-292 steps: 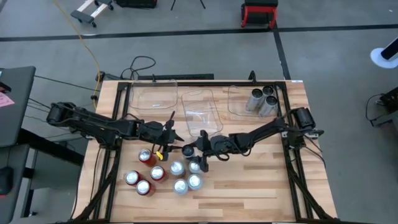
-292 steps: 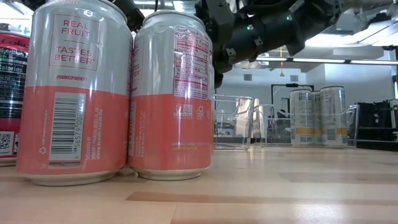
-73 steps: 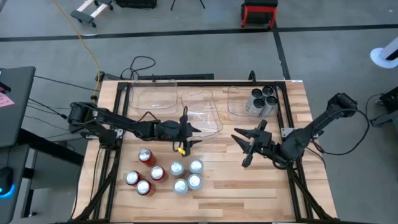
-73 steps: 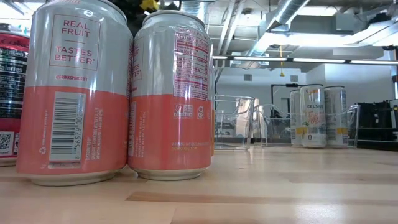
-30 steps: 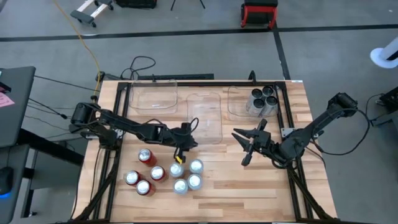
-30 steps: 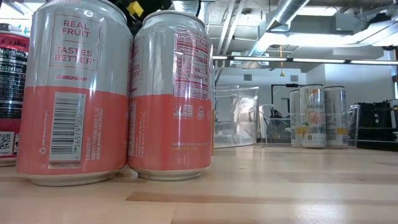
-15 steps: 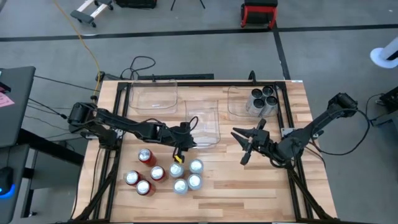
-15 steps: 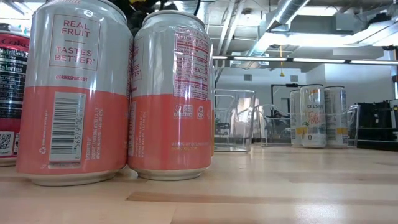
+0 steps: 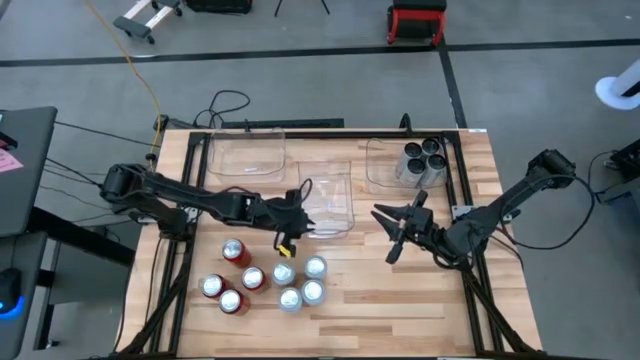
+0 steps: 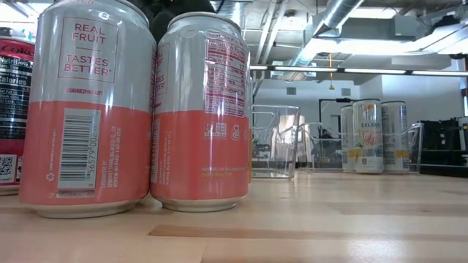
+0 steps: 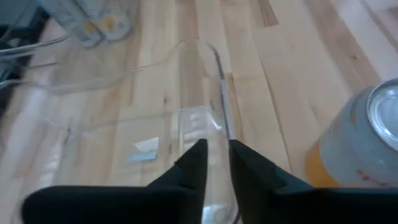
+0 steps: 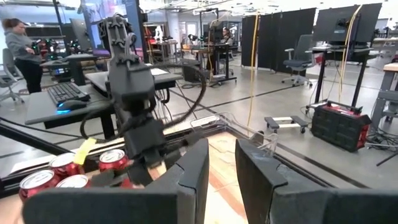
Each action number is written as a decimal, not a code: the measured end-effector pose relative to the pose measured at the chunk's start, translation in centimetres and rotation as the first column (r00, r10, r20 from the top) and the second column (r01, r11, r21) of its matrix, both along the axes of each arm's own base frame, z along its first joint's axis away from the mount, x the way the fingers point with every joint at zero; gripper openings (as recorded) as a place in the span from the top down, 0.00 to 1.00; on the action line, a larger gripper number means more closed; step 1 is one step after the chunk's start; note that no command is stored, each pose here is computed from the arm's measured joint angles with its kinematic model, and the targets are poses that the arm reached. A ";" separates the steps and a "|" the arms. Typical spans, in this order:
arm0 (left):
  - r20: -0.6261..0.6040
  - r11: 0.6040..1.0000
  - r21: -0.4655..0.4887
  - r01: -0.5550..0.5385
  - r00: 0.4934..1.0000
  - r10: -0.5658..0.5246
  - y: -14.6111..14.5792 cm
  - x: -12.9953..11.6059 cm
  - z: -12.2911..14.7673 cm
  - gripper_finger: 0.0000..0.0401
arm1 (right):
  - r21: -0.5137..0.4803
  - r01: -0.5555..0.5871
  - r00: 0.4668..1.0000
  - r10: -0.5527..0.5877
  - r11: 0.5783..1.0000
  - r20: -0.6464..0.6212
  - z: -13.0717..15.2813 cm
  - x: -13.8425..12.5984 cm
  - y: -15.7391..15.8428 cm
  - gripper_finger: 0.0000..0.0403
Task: Sort soda cans
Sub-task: Adjust the middle transparent bin, then put the left yellow and white soda can in the middle transparent bin
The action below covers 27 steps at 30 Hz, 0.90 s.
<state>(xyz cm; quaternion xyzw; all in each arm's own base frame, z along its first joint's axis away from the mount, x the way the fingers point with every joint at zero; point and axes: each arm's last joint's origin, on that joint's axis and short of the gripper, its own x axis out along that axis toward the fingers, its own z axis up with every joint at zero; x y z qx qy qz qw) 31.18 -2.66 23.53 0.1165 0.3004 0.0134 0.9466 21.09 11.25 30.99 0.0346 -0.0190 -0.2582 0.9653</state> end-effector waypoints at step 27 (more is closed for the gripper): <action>-0.159 0.951 -0.270 0.151 0.967 -0.199 -6.3 -7.7 3.5 0.31 | -0.005 -0.026 1.000 0.025 1.000 -0.005 0.0 -0.3 0.6 0.60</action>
